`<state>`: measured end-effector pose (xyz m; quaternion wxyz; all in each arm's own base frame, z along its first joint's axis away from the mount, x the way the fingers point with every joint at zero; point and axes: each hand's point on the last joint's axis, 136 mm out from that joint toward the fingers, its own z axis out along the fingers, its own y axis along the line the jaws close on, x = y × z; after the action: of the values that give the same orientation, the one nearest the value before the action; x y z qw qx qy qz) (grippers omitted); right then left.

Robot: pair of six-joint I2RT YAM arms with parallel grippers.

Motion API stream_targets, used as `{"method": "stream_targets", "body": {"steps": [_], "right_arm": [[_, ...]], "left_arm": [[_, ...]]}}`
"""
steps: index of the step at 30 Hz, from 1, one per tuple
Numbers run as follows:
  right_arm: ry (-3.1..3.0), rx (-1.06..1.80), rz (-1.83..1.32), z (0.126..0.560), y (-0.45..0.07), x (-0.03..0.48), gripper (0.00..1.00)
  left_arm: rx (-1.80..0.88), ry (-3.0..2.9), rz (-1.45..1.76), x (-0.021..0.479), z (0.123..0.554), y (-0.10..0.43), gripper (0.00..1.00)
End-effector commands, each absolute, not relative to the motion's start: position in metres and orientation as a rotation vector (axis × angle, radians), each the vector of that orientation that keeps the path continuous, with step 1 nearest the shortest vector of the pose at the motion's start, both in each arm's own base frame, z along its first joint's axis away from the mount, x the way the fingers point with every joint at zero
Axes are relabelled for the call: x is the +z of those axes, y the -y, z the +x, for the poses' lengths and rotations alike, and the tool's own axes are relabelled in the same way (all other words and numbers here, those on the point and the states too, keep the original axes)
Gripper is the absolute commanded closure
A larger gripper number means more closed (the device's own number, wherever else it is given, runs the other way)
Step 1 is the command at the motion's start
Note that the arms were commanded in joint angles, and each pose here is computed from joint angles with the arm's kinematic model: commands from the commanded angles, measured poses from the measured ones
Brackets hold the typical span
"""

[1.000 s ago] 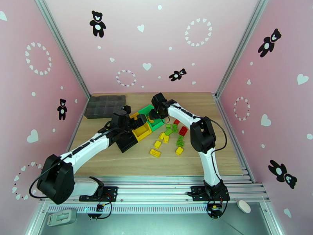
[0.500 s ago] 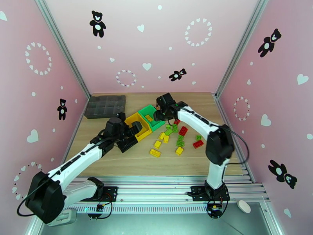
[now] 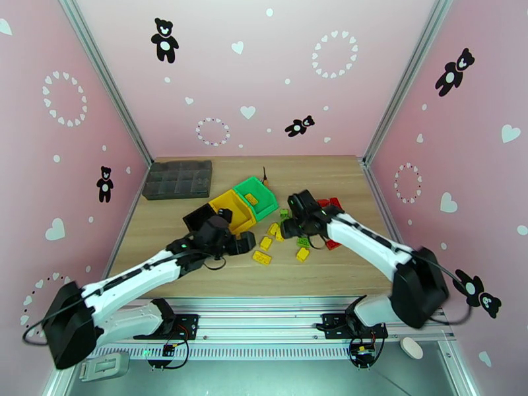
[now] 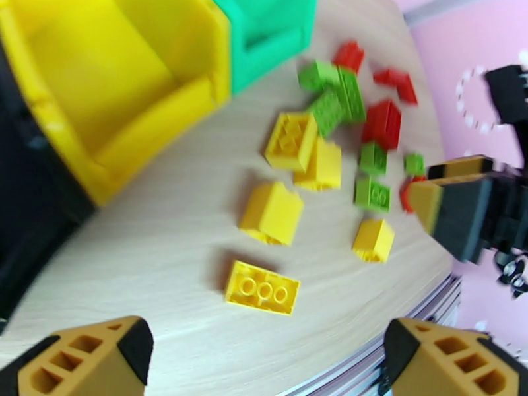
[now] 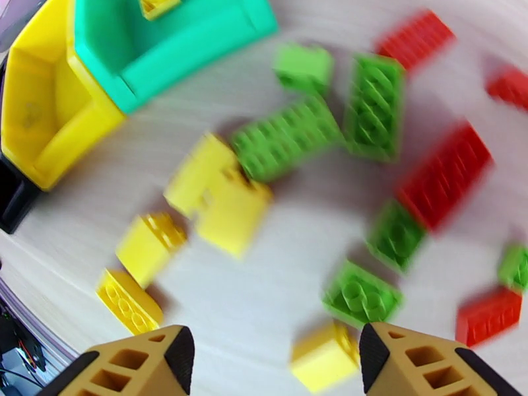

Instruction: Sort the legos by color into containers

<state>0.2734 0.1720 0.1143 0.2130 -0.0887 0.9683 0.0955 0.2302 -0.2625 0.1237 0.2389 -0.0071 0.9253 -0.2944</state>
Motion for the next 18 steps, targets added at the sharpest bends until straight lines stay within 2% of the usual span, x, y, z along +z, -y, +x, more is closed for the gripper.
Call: {"method": "stream_targets", "body": {"steps": [1,7,9,18], "right_arm": [[-2.706,0.213,-0.13,0.254,-0.151,0.109,0.29],[-2.775,0.227,-0.035,0.229,-0.141,0.08,0.29],[-2.789,0.226,-0.029,0.225,-0.142,0.073,0.3],[-2.863,0.209,-0.084,0.218,-0.162,0.044,0.29]], "left_arm": [[-0.785,-2.515,0.004,0.123,0.238,0.285,0.02],[-0.821,-2.503,0.024,0.12,0.242,0.301,0.02],[-0.839,-2.476,0.032,0.132,0.247,0.307,0.02],[-0.805,-2.457,0.021,0.136,0.246,0.296,0.02]]}}
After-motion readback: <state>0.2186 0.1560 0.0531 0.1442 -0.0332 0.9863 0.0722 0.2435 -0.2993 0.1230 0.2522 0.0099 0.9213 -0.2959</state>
